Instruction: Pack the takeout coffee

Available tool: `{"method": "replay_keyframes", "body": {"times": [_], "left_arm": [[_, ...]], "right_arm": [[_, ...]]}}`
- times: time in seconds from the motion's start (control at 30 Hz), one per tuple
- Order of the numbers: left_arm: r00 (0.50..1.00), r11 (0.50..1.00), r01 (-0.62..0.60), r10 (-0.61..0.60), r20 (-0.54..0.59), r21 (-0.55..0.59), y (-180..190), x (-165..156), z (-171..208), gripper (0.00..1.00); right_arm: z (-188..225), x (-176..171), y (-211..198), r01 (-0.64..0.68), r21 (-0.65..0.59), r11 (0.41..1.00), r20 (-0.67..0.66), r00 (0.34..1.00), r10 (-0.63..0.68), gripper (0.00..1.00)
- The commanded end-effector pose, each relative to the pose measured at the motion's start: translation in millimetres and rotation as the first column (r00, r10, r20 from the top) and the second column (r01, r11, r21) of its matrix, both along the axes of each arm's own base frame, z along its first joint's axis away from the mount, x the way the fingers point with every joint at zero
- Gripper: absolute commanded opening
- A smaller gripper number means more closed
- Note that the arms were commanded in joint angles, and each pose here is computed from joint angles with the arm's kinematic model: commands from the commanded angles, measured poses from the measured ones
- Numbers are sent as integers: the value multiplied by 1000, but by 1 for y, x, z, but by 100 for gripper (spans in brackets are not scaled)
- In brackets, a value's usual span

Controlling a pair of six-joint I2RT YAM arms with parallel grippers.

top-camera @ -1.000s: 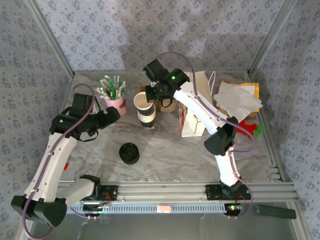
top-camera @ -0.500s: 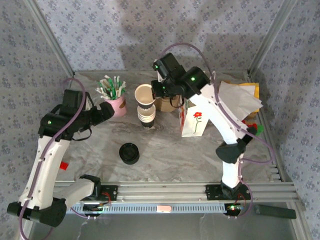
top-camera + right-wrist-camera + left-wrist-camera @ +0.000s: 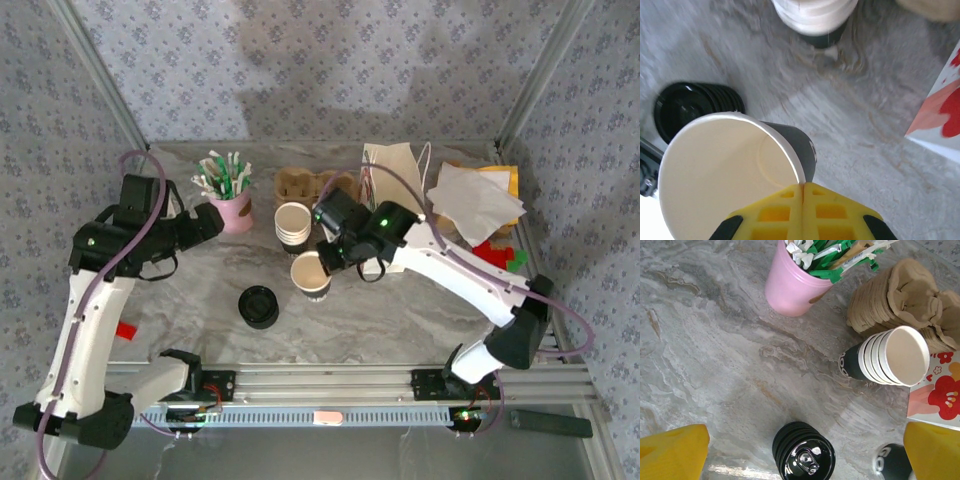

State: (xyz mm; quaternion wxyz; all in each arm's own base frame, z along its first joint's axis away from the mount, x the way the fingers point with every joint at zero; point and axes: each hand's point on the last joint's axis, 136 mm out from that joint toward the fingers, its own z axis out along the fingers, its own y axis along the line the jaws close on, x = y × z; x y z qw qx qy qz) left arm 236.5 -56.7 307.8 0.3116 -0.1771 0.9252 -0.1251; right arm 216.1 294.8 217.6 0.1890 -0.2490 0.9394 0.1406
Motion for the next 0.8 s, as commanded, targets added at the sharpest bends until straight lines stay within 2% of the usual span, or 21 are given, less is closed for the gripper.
{"method": "replay_keyframes", "body": {"times": [0.0,0.4,0.7,0.77], "left_arm": [[1000,999,3,-3,-6,-37,-8,6,-2,100],[1000,998,-19,17,-23,-54,-12,17,-9,100],[999,999,-10,9,-32,-53,-18,24,-12,100],[999,999,-8,6,-33,-49,-18,24,-12,100]], "right_arm": [[-6,-7,21,-36,89,995,-4,999,37,0],[-60,-26,37,-78,56,995,-106,991,84,0],[-76,-23,50,-100,33,994,-139,985,103,0],[-78,-23,51,-102,26,994,-147,984,105,3]]}}
